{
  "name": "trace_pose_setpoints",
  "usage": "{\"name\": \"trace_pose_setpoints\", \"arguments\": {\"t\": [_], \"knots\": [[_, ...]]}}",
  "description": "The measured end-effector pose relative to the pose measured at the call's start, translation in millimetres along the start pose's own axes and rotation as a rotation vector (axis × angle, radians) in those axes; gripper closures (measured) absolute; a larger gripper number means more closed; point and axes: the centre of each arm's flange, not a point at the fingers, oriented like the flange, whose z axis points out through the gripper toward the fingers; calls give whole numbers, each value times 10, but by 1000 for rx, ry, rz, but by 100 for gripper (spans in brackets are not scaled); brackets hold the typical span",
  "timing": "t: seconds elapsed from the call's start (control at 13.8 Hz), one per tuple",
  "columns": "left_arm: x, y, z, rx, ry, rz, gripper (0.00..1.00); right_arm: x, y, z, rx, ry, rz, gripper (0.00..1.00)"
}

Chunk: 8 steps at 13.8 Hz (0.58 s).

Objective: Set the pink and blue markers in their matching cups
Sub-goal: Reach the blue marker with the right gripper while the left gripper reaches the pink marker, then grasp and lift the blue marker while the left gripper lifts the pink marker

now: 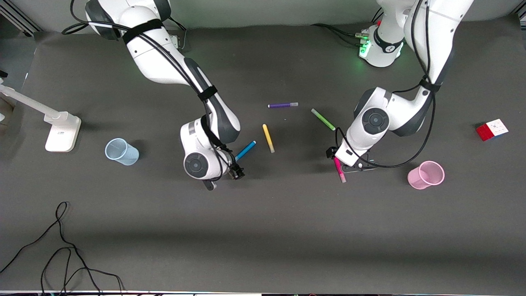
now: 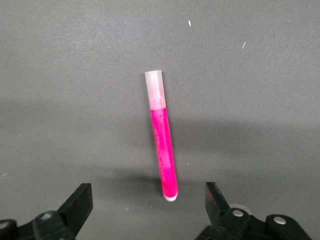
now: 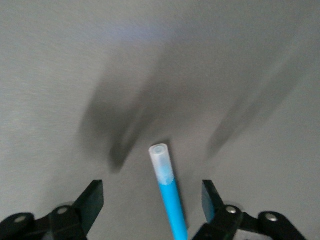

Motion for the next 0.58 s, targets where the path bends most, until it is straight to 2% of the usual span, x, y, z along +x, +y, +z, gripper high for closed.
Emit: {"name": "trace_pose_setpoints", "arguments": {"t": [0.29,0.36,0.44,0.58], "knots": [[-9,9,208,-5,-13,6,0,-9,85,172,-35,3,5,15],[-15,9,253,-5,-19,6,0,0,83,164,-31,5,6,22],[-23,10,291,-4,-25,5,0,5,83,159,-31,5,7,22],[-29,11,346,-3,-34,-22,0,21,73,137,-20,9,9,38]]}}
